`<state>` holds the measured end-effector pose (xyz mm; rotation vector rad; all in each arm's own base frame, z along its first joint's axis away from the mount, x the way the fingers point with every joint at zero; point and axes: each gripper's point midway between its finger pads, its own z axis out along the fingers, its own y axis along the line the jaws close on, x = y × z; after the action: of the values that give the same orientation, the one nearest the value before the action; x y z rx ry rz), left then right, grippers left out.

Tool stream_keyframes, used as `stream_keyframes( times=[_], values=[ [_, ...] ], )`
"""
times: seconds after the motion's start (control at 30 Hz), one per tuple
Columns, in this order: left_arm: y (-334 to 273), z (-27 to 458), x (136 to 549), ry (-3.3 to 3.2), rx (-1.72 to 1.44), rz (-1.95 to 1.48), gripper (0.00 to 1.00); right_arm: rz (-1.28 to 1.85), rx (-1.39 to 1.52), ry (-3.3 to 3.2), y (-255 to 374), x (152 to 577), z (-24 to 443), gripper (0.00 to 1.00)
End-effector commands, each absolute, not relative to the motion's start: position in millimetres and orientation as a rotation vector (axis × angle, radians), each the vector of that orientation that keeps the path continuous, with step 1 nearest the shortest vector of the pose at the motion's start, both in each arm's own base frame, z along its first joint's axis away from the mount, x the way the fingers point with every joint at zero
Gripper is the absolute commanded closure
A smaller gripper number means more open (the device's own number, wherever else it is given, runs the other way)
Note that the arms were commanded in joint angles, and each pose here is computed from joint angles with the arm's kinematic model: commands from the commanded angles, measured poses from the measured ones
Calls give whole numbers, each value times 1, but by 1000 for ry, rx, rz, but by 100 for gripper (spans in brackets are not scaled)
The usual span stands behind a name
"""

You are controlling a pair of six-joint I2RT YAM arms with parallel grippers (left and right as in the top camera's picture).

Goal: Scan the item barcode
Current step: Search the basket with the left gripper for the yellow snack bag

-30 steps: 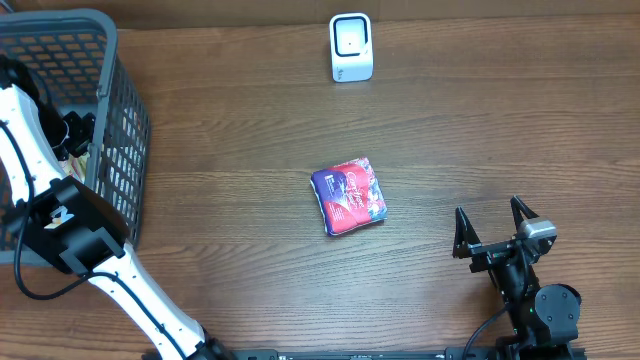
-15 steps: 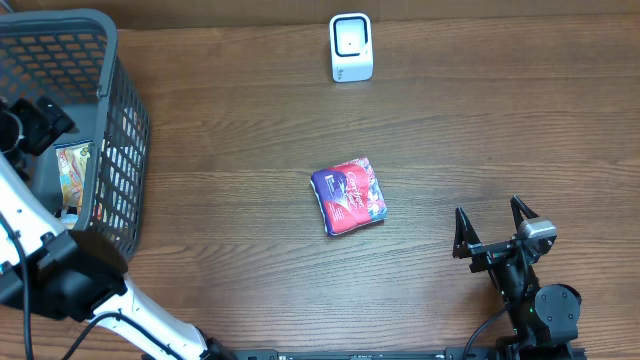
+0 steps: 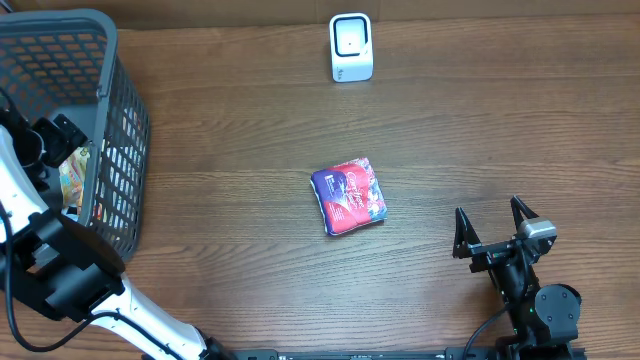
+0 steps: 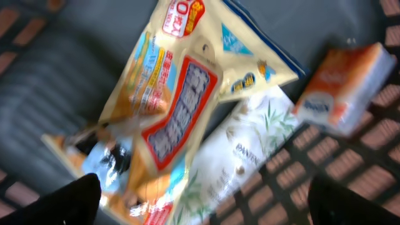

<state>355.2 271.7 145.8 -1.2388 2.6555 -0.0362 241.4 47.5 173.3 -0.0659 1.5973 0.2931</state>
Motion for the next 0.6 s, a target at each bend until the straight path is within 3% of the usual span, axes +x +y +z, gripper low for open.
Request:
stream_keyframes(
  times=[0.0, 0.27, 0.57],
  values=[
    [269, 119, 354, 2707, -1196, -36, 4, 287, -66, 1594, 47, 242, 171, 0],
    [272, 72, 360, 2713, -1099, -16, 4, 287, -66, 1594, 47, 242, 171, 0],
    [264, 23, 351, 2721, -1094, -16, 14, 287, -66, 1593, 47, 242, 172, 0]
  ],
)
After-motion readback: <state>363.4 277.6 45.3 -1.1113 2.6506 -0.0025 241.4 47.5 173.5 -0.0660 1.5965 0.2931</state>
